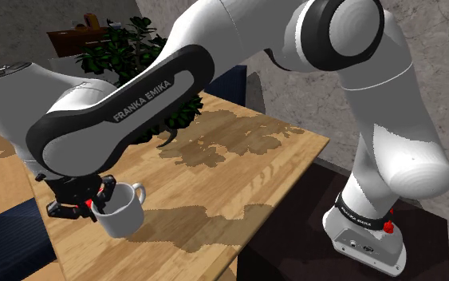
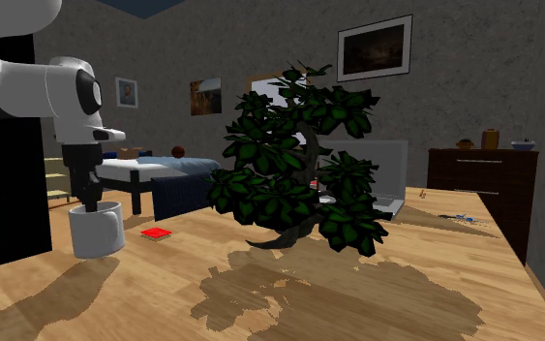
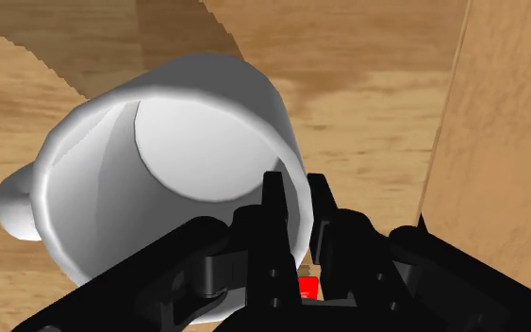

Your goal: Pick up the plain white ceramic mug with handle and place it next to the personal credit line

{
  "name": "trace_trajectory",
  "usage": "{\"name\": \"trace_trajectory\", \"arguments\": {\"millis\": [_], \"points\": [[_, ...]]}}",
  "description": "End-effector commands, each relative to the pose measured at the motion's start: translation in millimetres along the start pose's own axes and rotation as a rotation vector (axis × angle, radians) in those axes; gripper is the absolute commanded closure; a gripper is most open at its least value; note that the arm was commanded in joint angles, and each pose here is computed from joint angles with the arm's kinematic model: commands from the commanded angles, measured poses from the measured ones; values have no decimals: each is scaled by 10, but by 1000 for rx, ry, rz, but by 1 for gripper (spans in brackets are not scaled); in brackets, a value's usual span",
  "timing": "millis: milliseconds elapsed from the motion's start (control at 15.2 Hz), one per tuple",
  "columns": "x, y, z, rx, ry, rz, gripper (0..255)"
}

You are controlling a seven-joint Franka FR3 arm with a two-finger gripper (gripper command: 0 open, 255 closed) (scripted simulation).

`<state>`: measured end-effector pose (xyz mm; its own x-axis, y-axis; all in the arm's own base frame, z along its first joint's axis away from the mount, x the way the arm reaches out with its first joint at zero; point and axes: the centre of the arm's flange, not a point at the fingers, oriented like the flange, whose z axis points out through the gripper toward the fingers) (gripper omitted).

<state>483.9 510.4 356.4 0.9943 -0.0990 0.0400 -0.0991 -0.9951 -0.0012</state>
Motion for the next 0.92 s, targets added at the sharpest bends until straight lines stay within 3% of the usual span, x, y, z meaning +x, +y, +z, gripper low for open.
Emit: {"name": "trace_trajectory", "arguments": {"millis": [0,396,462,792,858], "points": [[2,-5,43,1,1,0,255],[2,-5,43,1,1,0,255],[3,-5,43,1,1,0,0],[2,-5,43,1,1,0,0],[2,-5,-89,1,1,0,0]]}}
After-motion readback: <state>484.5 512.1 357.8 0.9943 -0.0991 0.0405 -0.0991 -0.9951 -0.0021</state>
